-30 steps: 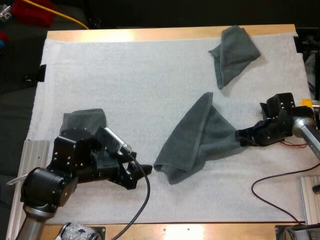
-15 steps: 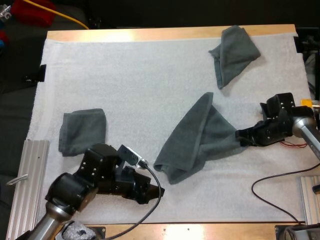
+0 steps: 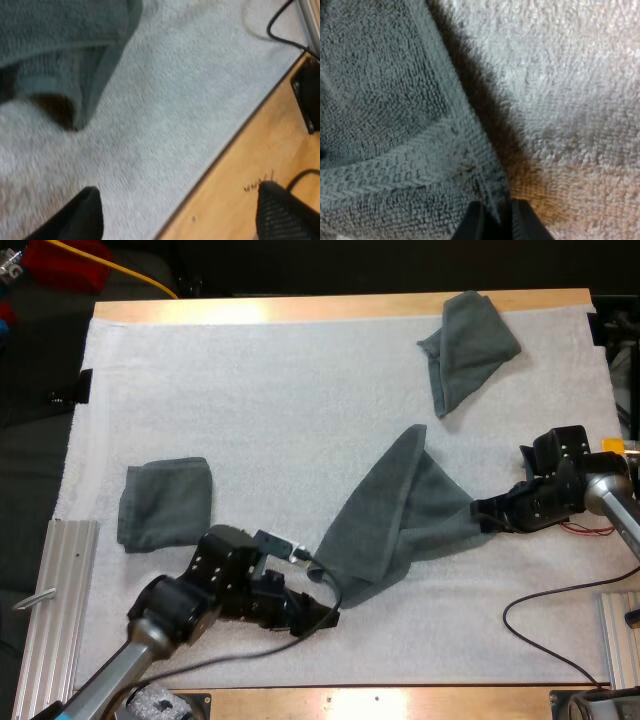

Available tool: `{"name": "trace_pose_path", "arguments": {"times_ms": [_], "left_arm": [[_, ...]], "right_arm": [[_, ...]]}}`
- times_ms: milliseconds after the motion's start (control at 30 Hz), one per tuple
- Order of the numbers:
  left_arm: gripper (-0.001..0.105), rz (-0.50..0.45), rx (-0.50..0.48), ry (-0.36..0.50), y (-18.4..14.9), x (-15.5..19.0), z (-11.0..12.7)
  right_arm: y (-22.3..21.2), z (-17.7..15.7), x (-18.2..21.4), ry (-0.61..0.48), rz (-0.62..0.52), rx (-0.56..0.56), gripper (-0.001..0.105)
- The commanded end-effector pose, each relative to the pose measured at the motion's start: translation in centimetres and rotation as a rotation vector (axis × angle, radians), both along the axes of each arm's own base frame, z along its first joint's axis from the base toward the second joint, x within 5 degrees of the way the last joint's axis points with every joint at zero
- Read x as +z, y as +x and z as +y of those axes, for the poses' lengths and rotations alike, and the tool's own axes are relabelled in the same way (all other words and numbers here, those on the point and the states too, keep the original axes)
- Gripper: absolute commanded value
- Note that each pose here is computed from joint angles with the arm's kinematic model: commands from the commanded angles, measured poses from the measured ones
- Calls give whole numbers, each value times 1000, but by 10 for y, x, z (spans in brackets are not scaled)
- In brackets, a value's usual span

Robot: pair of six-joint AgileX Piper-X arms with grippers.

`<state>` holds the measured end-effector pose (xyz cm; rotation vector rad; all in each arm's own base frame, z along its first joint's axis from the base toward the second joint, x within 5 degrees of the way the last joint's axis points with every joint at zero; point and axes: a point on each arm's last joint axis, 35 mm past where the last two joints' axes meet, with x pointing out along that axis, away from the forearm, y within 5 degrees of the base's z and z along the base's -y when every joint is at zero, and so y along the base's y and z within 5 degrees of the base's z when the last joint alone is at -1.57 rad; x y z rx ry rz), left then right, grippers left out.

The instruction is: Pick towel from pile, fold and stack

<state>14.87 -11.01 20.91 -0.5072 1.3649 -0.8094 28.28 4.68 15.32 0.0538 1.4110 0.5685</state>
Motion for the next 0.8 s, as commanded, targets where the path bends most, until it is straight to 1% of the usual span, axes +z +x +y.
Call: {"name": "trace_pose_path", "arguments": {"times_ms": [0, 133, 200, 367, 567, 767], "left_arm": [[63, 20, -7, -6, 4, -5, -4], [63, 76, -8, 24, 13, -22, -9], [63, 93, -14, 19, 18, -31, -12], [63, 115, -16, 4, 30, -48, -19], [63, 142, -14, 18, 38, -67, -24], [63, 154, 27, -3, 50, -80, -31]], "right_arm": [[-3, 0, 2, -9, 6, 4, 1], [-3, 0, 2, -9, 7, 2, 1], [-3, 0, 2, -9, 7, 2, 1], [-3, 0, 2, -9, 7, 2, 1], [-3, 0, 2, -9, 10, -4, 1], [-3, 0, 2, -6, 14, -12, 1]]}}
